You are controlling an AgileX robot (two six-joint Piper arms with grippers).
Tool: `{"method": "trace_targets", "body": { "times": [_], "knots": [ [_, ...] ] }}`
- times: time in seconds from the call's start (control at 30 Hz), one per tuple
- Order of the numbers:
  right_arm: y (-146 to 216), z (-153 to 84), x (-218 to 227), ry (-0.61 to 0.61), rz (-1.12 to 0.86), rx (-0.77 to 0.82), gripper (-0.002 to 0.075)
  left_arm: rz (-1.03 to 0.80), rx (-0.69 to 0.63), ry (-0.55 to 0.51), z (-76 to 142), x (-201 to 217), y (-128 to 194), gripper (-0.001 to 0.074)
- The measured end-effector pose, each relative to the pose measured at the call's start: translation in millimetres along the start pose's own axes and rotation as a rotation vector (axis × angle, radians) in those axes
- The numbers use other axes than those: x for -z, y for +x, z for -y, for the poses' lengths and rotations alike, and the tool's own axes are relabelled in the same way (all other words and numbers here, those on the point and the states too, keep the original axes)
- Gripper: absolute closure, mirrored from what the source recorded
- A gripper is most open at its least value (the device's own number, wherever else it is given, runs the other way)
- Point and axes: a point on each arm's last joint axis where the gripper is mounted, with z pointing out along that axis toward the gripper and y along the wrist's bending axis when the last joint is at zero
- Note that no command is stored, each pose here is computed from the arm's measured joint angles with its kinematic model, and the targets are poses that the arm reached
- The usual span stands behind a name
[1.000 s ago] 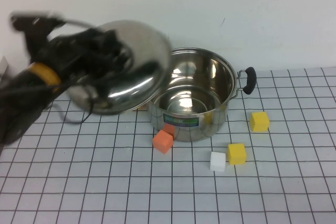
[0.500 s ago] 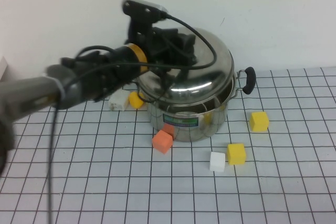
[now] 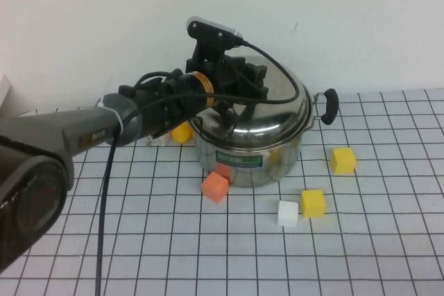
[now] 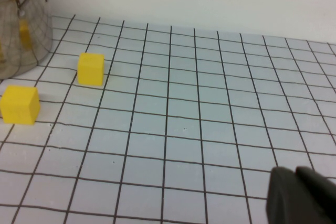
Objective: Cover the pot
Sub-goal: Place the pot lid on the pot
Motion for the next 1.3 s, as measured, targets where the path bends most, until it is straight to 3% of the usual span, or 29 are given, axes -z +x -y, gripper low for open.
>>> {"method": "trace_targets", "body": {
  "times": [0.87, 1.03, 1.17, 1.3],
  "knots": [
    [0, 0, 0, 0.001, 0.000, 0.002, 0.0717, 0.008, 0.013, 0.037, 2, -4, 5, 0.0406],
    [0, 0, 0, 0.001, 0.000, 0.002, 0.0717, 0.009, 0.018, 0.048, 3, -3, 4, 0.0277],
    [0, 0, 0, 0.001, 0.000, 0.002, 0.0717, 0.020, -0.031, 0.012, 3, 6, -16, 0.0225],
    [0, 0, 0, 0.001, 0.000, 0.002, 0.0717, 0.052, -0.091, -0.064, 4, 30, -59, 0.0229]
  ]
}}
